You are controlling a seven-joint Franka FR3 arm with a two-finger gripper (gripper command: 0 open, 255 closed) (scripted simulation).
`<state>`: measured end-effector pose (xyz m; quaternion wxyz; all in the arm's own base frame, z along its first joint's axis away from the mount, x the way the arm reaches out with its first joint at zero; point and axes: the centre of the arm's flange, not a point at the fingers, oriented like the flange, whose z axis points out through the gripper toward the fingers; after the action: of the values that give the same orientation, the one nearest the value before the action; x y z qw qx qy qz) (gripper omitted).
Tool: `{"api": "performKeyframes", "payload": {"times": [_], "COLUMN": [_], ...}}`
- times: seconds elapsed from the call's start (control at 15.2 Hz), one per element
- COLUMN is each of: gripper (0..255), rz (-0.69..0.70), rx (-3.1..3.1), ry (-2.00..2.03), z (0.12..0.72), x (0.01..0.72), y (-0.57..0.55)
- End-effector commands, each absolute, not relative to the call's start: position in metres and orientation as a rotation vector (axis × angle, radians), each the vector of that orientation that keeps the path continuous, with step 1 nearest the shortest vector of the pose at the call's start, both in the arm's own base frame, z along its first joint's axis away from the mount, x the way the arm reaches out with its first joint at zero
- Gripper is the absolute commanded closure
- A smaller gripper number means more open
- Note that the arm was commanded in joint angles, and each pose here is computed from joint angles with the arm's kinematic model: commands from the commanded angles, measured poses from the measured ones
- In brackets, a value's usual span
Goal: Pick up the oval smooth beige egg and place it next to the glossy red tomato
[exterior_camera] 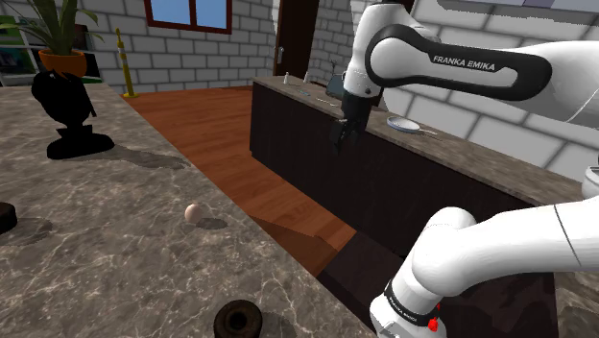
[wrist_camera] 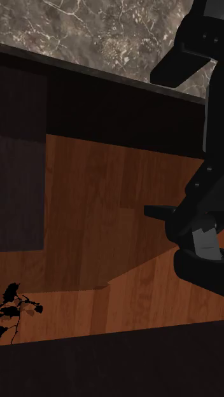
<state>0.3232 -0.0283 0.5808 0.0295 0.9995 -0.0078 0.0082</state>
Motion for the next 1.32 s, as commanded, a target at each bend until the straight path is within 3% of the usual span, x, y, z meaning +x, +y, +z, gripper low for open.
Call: {"api": "performKeyframes", "payload": {"times": [0.0,1.25], "gripper": [0,0], "rz": [0.025,-0.104], "rx": [3.082,3.034], "ry": [-0.024,0.050], "z": [0.581,0.476], "x": [0.323,0.488], "y": [-0.028,0.149]}}
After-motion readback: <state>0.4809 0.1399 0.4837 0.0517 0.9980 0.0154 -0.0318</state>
